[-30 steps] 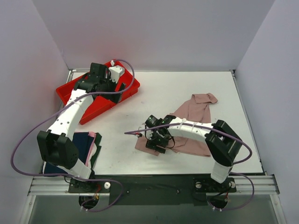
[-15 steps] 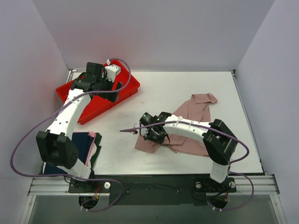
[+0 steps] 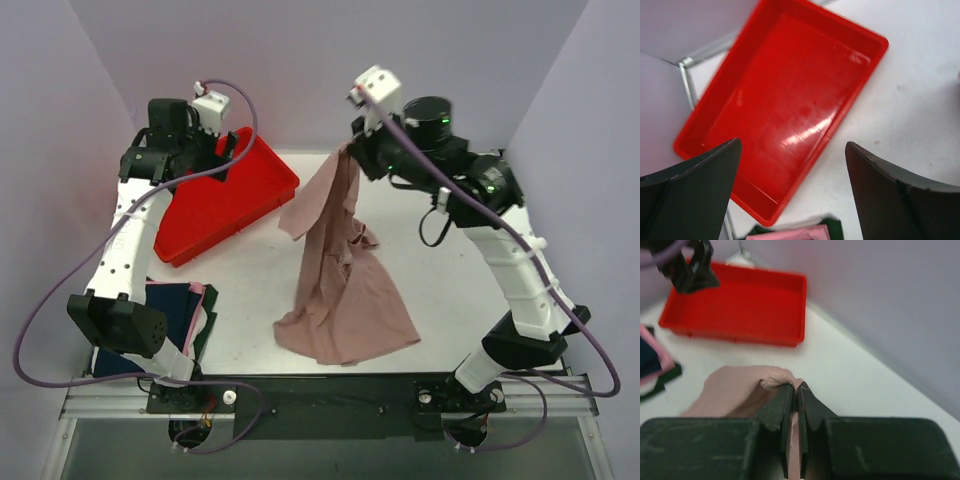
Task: Fold and stack the t-shirts
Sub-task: Flatten out the tshirt
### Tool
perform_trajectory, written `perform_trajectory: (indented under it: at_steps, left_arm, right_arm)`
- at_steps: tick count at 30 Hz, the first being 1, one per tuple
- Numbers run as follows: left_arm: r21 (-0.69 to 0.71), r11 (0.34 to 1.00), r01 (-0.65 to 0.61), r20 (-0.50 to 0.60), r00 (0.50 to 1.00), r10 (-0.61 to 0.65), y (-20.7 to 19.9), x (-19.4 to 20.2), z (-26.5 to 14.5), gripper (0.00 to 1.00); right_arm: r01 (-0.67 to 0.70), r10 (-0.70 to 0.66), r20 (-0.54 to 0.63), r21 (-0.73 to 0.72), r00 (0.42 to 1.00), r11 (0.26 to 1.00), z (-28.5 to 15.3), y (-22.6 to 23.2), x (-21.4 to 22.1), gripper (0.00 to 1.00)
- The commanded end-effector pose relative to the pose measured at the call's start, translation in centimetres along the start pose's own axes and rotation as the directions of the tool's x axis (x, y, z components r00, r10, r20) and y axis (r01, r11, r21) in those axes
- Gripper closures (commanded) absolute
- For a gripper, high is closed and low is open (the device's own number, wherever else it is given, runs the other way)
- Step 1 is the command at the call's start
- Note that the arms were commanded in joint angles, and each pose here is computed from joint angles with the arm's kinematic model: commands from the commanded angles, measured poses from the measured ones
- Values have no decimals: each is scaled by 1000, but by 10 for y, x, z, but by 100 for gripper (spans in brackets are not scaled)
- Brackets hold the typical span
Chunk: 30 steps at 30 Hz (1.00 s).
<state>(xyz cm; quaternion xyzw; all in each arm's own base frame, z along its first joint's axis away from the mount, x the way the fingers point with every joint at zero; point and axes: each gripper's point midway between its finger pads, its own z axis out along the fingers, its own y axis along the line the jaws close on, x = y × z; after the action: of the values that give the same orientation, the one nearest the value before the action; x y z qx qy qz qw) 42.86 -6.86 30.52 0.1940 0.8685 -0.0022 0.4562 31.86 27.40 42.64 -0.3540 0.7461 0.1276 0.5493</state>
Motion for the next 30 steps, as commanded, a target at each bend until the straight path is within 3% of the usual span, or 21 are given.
perform_trajectory:
  at_steps: [1,3,7,11,13,15,17,19,24,26,30]
  left_arm:
    - [-94,995,-30,136,990,43,29,-54,-24,5]
    - [-37,999,-39,158,986,44,19,-62,-26,5]
    - [261,963,-67,142,989,30,-44,-47,-22,7]
    - [579,804,-135,85,991,105,-130,3,-30,7]
    - [676,706,-211,72,972,223,-172,40,-29,8]
    - [729,650,-215,12,953,302,-201,78,-26,12]
    - [764,617,-191,-32,943,331,-220,101,-25,24]
    - [791,585,-177,-51,934,352,-234,113,-27,28]
    - [847,469,-250,1,883,469,-277,132,-44,29]
    - [856,449,-256,-14,857,515,-295,150,-42,27]
    - [825,513,-235,-110,825,555,-298,191,-12,20]
  right_arm:
    - [-196,167,265,87,950,977,-62,-33,-78,100]
    - [-259,198,325,156,925,953,-71,-57,-86,100]
    - [-381,283,330,288,900,878,-69,-105,-63,100]
    - [-444,356,287,356,889,823,-58,-139,-25,100]
    - [-451,384,245,361,890,816,-49,-146,-3,100]
    - [-453,425,161,377,891,808,-35,-149,38,100]
    - [-462,452,119,369,884,806,-27,-151,65,100]
    - [-470,480,81,398,874,788,-22,-158,95,100]
    - [-558,615,42,474,787,682,-13,-185,155,100]
    - [-546,630,13,514,776,662,-11,-192,176,100]
    - [-549,654,-47,500,755,670,-6,-179,201,100]
